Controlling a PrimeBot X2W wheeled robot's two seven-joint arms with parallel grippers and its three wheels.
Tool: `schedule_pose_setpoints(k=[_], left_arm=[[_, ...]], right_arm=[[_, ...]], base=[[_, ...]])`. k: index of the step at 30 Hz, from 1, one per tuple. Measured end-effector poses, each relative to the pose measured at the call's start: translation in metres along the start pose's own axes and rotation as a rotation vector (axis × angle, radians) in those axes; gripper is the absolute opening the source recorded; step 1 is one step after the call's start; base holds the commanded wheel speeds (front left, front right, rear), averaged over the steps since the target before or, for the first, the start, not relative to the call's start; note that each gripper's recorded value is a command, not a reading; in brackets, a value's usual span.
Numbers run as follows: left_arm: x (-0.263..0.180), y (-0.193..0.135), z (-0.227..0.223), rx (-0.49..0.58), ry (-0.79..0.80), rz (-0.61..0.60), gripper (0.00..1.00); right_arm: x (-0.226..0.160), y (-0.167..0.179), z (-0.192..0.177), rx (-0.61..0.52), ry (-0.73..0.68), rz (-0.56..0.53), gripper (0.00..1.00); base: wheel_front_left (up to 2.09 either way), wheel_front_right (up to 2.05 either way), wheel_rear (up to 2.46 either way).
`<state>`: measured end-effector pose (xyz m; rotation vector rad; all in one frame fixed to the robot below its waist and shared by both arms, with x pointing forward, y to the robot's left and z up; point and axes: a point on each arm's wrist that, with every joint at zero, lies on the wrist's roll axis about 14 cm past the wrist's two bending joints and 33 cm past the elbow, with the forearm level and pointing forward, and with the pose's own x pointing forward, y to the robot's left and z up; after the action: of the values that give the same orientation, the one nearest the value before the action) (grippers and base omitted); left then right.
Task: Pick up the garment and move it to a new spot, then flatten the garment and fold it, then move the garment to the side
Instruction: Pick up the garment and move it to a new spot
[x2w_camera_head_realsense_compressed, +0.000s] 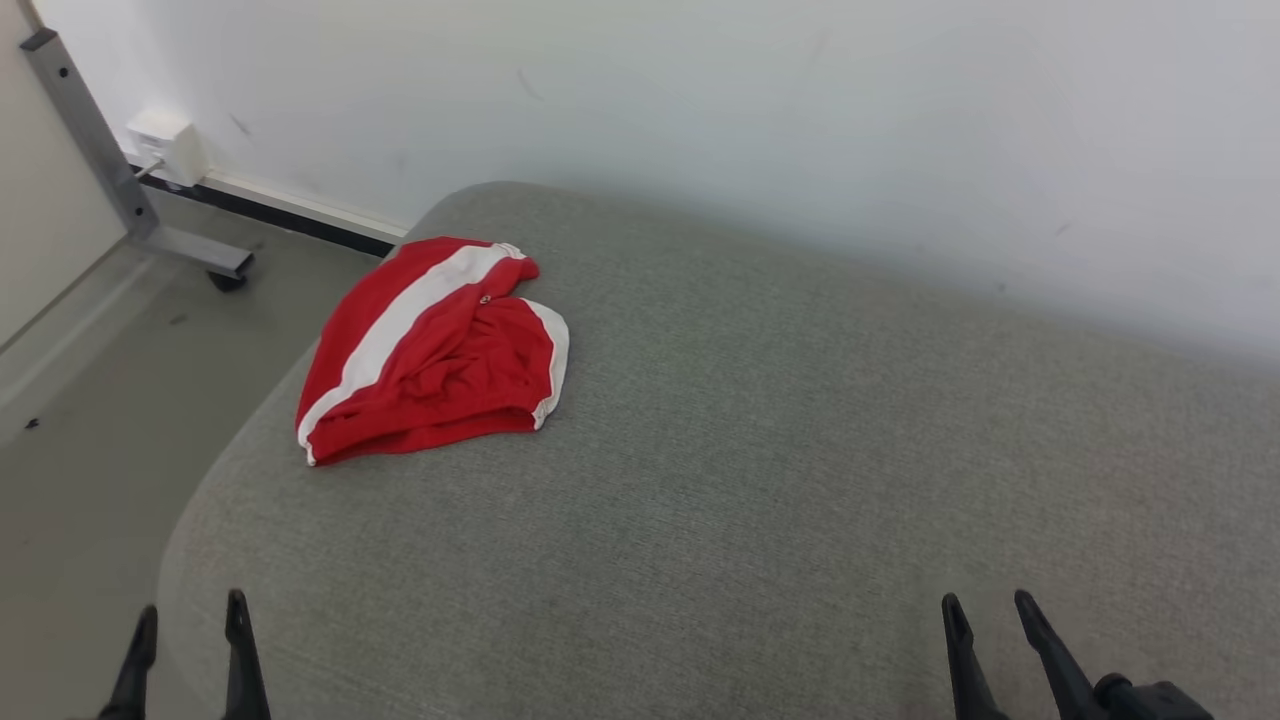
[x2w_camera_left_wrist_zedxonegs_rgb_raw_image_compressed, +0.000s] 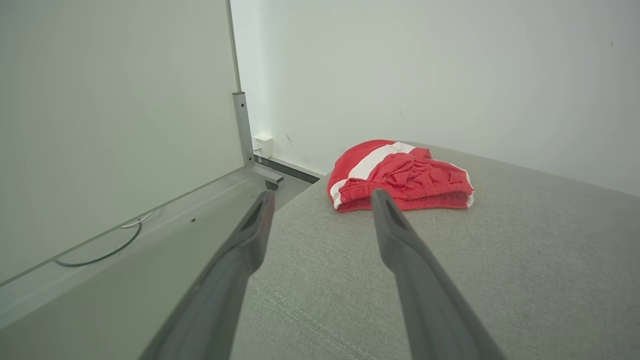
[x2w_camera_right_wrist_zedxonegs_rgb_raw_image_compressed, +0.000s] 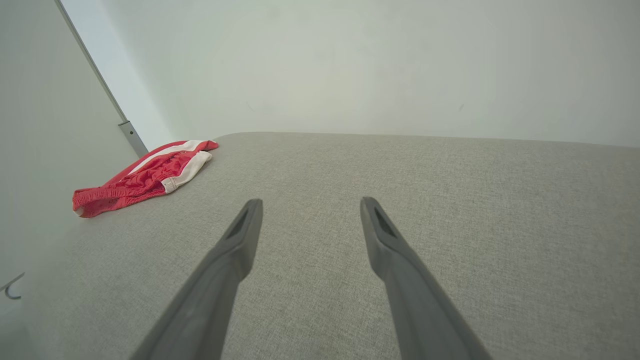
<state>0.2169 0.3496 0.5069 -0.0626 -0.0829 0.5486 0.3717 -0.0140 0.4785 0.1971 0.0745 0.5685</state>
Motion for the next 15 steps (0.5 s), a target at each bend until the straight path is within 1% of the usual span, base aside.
schedule_pose_setpoints(k=[4, 9, 15], left_arm=[[0.019, -0.011, 0.012, 0.003, -0.030, -0.032, 1.00], [0.055, -0.028, 0.034, 0.003, -0.089, -0.088, 1.00], [0.111, -0.063, 0.067, -0.002, -0.171, -0.164, 1.00]], right_arm=[[0.003, -0.009, 0.007, -0.012, -0.016, -0.015, 1.00], [0.005, -0.021, 0.014, -0.028, -0.034, -0.036, 1.00], [0.010, -0.052, 0.026, -0.067, -0.059, -0.091, 1.00]], base=[[0.00, 0.00, 0.00], [0.00, 0.00, 0.00], [0.00, 0.00, 0.00]])
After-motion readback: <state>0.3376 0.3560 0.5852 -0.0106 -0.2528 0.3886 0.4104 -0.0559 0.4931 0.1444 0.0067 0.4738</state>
